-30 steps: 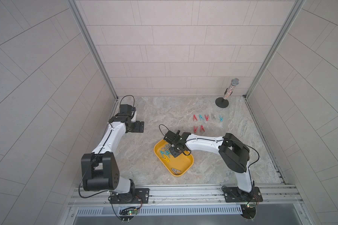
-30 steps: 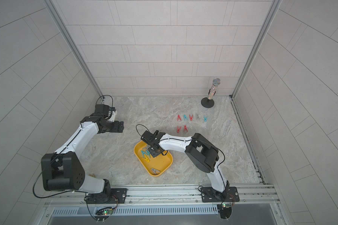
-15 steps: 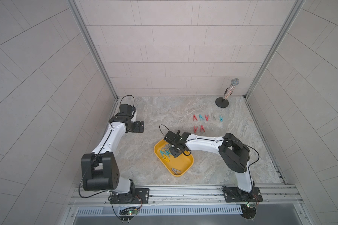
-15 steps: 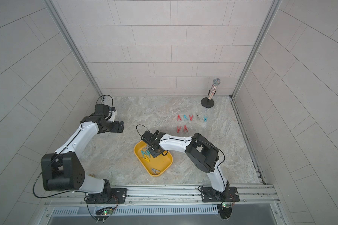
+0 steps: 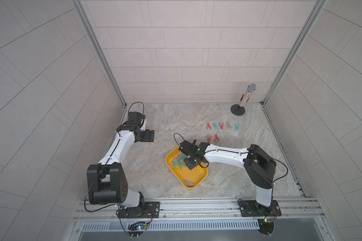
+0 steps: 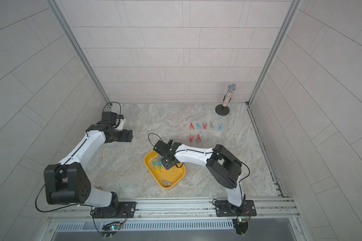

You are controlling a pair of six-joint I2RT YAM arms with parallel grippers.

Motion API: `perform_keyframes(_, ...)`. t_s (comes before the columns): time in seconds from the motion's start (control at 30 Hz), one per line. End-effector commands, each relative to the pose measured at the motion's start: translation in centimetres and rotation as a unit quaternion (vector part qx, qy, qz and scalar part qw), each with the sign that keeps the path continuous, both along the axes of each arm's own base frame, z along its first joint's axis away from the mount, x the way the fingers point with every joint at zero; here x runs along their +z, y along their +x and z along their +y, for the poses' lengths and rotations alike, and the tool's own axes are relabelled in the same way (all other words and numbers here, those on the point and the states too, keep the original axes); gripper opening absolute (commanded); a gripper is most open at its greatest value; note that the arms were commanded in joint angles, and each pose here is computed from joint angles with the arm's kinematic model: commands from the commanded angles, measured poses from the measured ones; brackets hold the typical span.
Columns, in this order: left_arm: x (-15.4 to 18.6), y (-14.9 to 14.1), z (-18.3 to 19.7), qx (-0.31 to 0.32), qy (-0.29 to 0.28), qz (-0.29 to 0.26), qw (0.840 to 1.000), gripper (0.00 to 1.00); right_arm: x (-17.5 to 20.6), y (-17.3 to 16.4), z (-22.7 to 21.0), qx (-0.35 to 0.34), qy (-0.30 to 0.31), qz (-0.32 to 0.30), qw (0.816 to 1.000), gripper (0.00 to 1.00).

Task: Take the clothespins out of the storage box
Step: Pick up the clothespin from the storage box.

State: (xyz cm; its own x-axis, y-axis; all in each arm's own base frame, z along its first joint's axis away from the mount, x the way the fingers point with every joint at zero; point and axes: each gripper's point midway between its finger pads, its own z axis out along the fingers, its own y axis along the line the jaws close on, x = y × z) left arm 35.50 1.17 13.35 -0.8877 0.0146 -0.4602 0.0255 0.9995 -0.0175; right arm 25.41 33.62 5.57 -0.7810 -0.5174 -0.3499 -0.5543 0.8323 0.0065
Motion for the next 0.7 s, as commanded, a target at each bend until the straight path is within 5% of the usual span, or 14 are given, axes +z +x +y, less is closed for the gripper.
perform_keyframes(0.0, 0.0, -0.3, 0.2, 0.002, 0.0, 0.002, 1.0, 0.99, 1.9, -0.5, 0.0, 0.006, 0.018, -0.012, 1.0, 0.03)
perform_keyframes(0.67, 0.0, -0.3, 0.1, 0.001, -0.002, 0.003, 1.0, 0.99, 7.9, 2.3, -3.1, -0.039, 0.072, -0.091, 0.992, 0.0)
